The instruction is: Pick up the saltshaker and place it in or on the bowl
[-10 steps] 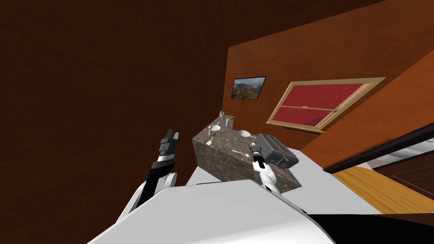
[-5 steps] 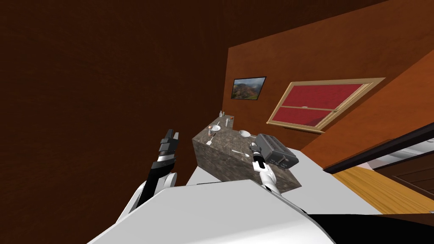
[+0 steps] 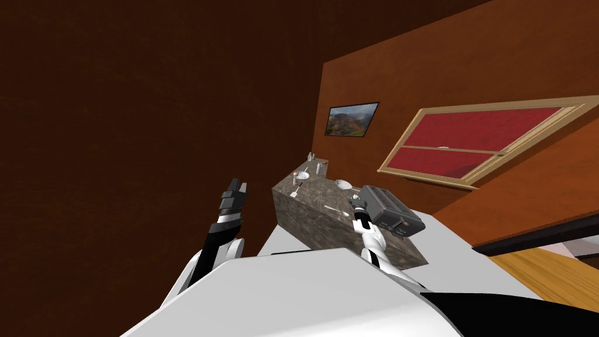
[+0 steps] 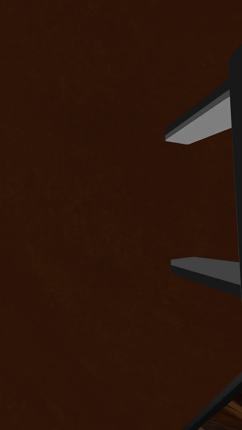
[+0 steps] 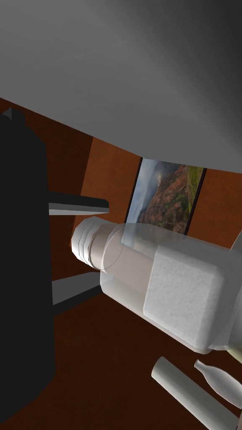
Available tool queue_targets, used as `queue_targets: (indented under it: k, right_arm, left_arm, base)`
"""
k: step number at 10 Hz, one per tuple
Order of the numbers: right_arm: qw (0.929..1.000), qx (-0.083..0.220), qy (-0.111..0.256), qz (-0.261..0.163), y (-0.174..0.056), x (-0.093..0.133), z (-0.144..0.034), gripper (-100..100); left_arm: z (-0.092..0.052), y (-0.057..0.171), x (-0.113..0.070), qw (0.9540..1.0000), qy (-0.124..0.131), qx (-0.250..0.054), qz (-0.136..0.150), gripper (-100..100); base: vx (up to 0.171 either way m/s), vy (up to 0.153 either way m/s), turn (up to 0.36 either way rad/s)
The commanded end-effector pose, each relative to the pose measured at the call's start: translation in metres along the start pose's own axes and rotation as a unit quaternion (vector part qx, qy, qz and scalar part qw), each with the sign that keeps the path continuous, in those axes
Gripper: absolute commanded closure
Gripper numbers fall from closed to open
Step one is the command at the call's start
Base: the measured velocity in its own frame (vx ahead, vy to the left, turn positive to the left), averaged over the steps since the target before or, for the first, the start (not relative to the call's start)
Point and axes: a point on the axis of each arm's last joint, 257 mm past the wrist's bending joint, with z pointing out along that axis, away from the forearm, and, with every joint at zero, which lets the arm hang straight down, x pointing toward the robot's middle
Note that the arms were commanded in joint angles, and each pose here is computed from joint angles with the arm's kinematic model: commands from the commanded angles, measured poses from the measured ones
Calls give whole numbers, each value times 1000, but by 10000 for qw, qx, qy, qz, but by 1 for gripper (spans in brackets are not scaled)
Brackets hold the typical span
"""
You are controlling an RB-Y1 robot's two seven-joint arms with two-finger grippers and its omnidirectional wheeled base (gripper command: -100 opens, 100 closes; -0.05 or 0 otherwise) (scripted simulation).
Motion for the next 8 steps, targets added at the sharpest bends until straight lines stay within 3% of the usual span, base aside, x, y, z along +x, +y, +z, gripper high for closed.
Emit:
queue_targets:
  k: [1,2,4,8]
  right_arm:
    - [9997,229,-30,-73,-29,-8,10,100]
    - [9997,229,-30,-73,-29,-8,10,100]
    - [9986,504,-45,-129,-61,-16,21,100]
    - [9961,868,-9,-185,-101,-24,33,100]
  left_arm:
    - [0,0,0,10000,0,0,0,0]
    - [0,0,0,10000,0,0,0,0]
    - [0,0,0,10000,0,0,1,0]
    - [0,0,0,10000,0,-1,1,0]
  base:
    - [-115,62,280]
    - [-80,52,78]
    - [-74,36,183]
    - [-45,13,207]
